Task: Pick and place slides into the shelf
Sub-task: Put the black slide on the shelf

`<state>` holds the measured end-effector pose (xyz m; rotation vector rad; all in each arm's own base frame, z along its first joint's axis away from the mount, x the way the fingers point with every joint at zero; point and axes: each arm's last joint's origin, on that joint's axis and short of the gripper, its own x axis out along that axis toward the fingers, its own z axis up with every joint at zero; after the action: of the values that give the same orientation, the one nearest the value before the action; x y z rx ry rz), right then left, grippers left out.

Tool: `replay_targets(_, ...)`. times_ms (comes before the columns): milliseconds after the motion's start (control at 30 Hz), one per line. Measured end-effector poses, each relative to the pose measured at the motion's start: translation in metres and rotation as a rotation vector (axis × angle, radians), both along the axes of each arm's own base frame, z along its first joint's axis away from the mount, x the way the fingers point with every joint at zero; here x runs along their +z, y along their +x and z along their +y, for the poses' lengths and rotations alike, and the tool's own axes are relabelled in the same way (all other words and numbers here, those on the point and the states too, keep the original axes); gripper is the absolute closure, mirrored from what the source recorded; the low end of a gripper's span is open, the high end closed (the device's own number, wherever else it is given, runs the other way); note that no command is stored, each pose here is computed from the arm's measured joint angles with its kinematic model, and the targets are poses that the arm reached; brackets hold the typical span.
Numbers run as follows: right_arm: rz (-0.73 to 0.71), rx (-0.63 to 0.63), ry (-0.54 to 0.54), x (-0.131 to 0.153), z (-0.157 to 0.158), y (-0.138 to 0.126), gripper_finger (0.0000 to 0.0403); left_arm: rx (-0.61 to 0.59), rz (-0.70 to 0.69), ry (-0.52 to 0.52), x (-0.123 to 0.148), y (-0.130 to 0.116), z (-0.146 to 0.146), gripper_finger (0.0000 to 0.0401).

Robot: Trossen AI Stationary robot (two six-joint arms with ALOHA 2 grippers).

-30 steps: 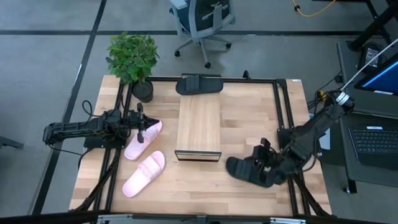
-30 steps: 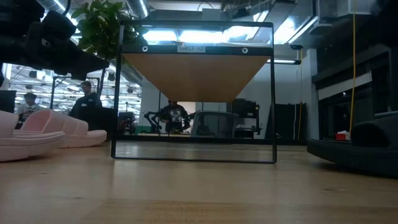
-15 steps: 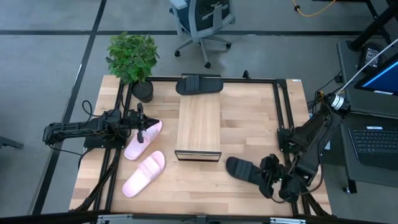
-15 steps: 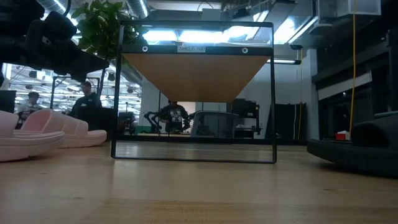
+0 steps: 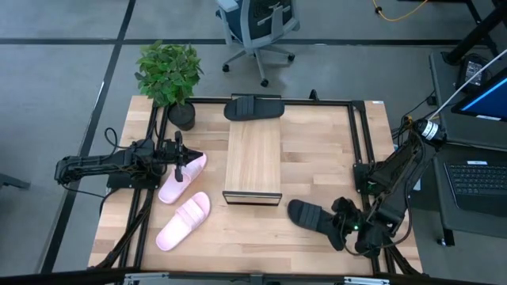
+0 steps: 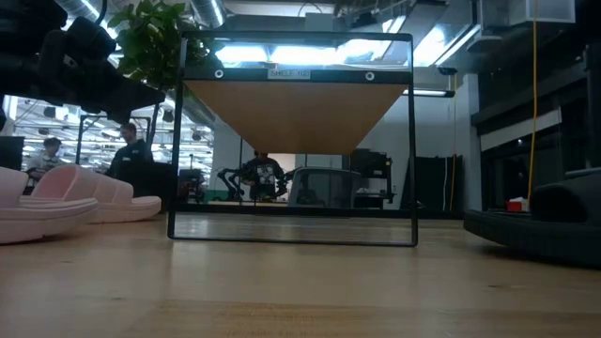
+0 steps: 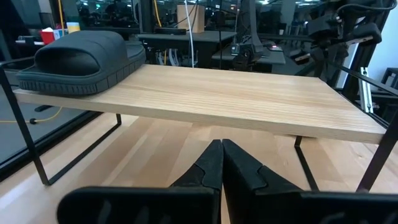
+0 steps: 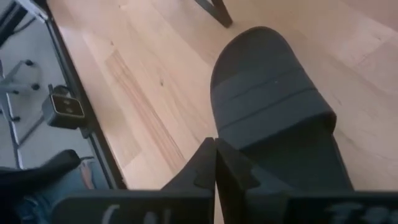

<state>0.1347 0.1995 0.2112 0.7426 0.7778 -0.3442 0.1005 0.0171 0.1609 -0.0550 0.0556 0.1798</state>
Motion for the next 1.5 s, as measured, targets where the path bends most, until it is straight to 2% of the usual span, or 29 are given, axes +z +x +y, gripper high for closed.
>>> replay_targets(200,-0.002,-0.082,0.069,0.000,-0.001,0.001,0.0391,0.000,0.000,0.000,0.000,0.000,0.000,0.0401)
replay_targets(533,0.047,-0.195,0.060,-0.027,0.009,0.007,0.0390,0.000,0.001,0.007,0.000,0.000,0.000,0.0401)
replay_targets(700,0.056,-0.235,0.064,-0.036,0.012,0.008,0.0367,0.000,0.001,0.008,0.000,0.000,0.000,0.0401)
replay_targets(1100,0.052,-0.301,0.095,-0.037,0.008,0.014,0.0279,0.000,0.002,0.008,0.000,0.000,0.000,0.0401)
replay_targets(1300,0.089,-0.320,0.113,-0.037,0.005,0.019,0.0261,0.000,0.002,0.008,0.000,0.000,0.000,0.0401)
replay_targets(1500,0.126,-0.316,0.128,-0.038,0.004,0.020,0.0261,0.000,0.001,0.008,0.000,0.000,0.000,0.0401)
